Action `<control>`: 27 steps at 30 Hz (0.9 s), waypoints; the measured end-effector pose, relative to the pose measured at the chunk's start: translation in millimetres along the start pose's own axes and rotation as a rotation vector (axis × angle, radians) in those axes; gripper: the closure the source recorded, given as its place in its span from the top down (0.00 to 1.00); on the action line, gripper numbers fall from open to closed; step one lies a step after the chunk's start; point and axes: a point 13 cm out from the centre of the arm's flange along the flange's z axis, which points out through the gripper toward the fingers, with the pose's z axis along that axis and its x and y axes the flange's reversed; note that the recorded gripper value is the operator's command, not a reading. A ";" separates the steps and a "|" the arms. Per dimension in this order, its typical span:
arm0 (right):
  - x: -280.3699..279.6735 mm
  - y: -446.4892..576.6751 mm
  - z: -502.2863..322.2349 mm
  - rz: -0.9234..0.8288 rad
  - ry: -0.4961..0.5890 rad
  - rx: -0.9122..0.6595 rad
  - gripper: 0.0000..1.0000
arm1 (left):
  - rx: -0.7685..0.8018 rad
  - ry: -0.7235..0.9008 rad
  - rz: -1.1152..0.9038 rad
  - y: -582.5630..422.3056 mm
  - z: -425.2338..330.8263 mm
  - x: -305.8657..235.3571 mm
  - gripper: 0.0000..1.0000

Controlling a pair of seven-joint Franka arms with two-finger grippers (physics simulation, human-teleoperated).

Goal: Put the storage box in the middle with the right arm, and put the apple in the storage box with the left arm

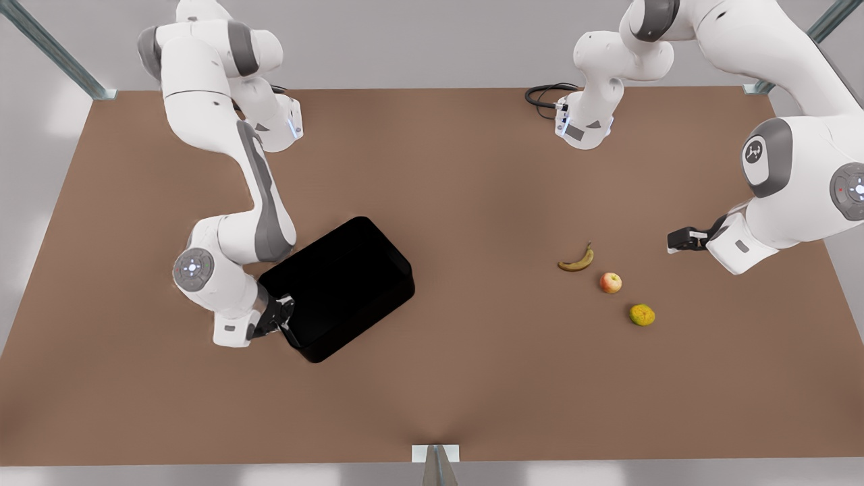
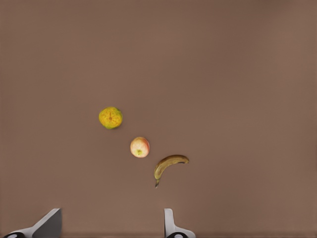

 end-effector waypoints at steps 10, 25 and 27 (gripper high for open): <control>-85.8 141.4 113.9 0.127 0.008 -0.063 0.21 | 0.028 0.060 -0.036 2.9 32.8 24.5 1.00; 14.5 -71.7 -53.5 0.703 0.013 -0.067 1.00 | 0.013 0.146 -0.188 12.2 316.2 11.9 1.00; 108.2 -157.8 -105.9 0.839 0.088 -0.038 1.00 | 0.009 0.118 -0.202 15.3 328.0 2.3 1.00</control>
